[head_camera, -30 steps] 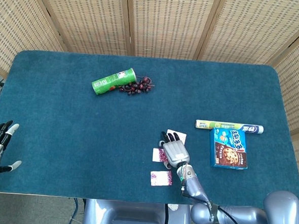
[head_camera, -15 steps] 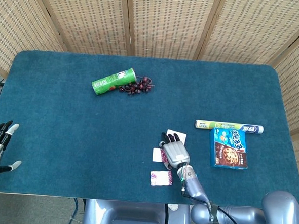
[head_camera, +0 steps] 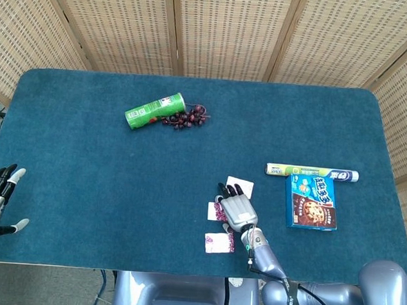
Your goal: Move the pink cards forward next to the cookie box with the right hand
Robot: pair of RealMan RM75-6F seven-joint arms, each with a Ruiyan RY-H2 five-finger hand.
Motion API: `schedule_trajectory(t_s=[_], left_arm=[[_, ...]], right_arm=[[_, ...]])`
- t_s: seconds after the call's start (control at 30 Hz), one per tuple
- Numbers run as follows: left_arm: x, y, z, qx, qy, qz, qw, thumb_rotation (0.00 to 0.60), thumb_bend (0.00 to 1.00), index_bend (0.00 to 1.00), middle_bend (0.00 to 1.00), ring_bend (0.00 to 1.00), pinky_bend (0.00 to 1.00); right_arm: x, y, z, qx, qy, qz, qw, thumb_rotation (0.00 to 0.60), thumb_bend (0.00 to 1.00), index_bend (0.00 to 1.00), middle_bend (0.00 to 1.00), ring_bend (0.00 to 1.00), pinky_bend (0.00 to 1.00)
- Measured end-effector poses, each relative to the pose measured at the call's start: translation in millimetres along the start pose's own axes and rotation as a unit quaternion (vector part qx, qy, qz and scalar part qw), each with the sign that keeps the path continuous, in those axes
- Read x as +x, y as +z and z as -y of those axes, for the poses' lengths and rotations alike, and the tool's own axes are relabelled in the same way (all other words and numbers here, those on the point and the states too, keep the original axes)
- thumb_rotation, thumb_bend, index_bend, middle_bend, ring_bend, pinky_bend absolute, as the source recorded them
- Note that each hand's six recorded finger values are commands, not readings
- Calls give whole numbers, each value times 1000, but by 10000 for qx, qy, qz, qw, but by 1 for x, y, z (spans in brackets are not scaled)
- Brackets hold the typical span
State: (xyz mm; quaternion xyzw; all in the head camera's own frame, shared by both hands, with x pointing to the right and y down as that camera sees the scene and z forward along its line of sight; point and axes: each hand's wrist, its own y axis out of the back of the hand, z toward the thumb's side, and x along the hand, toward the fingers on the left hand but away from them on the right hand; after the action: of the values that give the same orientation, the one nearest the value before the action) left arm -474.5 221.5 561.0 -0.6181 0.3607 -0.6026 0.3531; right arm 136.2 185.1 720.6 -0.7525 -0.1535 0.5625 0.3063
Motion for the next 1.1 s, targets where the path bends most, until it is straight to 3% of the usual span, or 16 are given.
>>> schedule_trajectory(t_s=[0.43, 0.8, 1.1], left_arm=[[0, 0, 0, -6, -2, 5, 10000, 600, 6, 0, 0, 0, 0], [0, 0, 0, -1, 4, 5, 10000, 600, 6, 0, 0, 0, 0], [0, 0, 0, 1, 9, 1, 10000, 600, 6, 0, 0, 0, 0]], right_arm=[[-5, -3, 1, -2, 13, 87, 10000, 600, 311, 271, 0, 0, 0], [-7, -5, 3, -47, -6, 112, 9999, 600, 414, 496, 0, 0, 0], [-6, -4, 2, -121, -93, 41, 9999, 600, 414, 539, 0, 0, 0]])
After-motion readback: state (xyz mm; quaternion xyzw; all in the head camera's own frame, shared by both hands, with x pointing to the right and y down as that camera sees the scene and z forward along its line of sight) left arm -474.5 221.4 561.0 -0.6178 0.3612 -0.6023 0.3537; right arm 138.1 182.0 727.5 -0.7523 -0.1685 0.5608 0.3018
